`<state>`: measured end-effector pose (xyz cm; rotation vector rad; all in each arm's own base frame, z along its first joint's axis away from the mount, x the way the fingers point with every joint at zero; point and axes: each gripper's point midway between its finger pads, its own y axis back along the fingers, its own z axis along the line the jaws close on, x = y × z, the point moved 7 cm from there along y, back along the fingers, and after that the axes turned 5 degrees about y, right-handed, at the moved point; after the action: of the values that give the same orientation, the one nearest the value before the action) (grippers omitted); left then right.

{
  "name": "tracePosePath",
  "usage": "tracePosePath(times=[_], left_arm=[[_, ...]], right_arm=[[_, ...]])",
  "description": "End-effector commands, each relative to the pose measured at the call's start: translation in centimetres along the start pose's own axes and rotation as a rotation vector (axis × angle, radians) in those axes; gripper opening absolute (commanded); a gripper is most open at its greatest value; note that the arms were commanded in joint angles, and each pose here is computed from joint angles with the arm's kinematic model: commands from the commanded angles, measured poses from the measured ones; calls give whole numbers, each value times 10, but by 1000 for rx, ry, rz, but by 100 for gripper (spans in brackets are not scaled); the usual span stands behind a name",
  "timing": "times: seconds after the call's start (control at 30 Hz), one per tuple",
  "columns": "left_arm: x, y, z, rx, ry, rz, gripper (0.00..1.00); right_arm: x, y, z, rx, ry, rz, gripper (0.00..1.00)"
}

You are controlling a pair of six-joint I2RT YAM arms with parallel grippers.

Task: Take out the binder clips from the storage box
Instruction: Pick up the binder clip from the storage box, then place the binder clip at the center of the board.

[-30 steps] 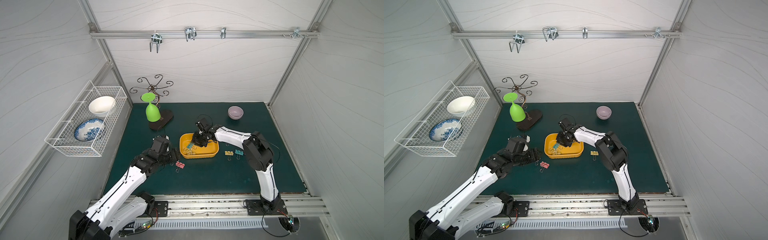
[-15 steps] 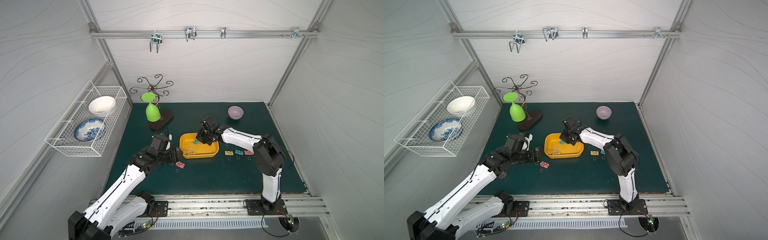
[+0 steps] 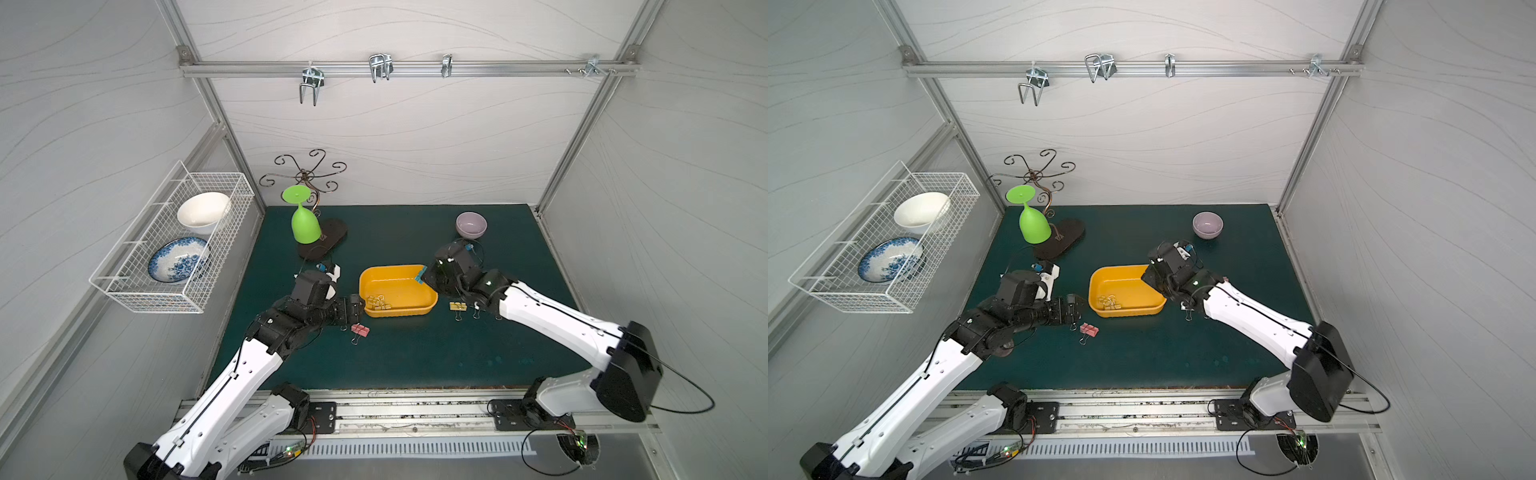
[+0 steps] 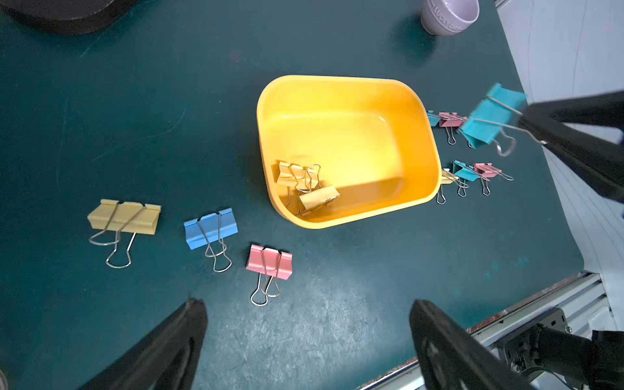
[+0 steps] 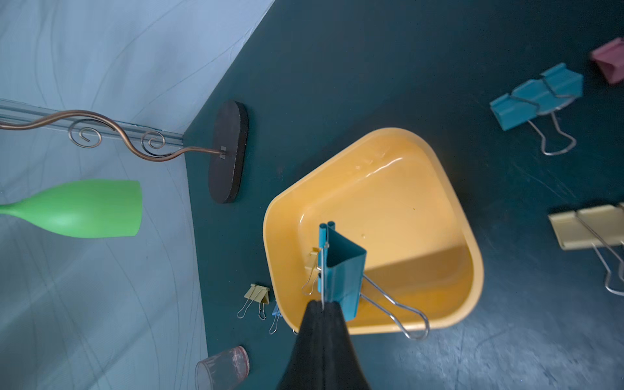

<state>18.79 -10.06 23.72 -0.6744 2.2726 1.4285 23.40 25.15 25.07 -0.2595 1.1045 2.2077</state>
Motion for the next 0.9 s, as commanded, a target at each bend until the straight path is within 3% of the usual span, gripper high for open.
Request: tracePosePath(times=[0.0,0.27,0.53,0.7,0.87], left_arm=[[-6,-2,1,-17,54,-39,98],[-4,2,18,-171,74,-35,98],[11,0,30,-245,68,22,98],[22,-4,39,-265,52,35,98],[27,-6,45,-276,34,27,99]], right_arm=[[18,13,-22,96,-93,-49,0],[100,9,-37,202,-321,16,0],[160,-41,-37,306,-468,214,0],[181,-69,-34,322,-519,266,0],[192,-86,-36,362,-552,238,0]])
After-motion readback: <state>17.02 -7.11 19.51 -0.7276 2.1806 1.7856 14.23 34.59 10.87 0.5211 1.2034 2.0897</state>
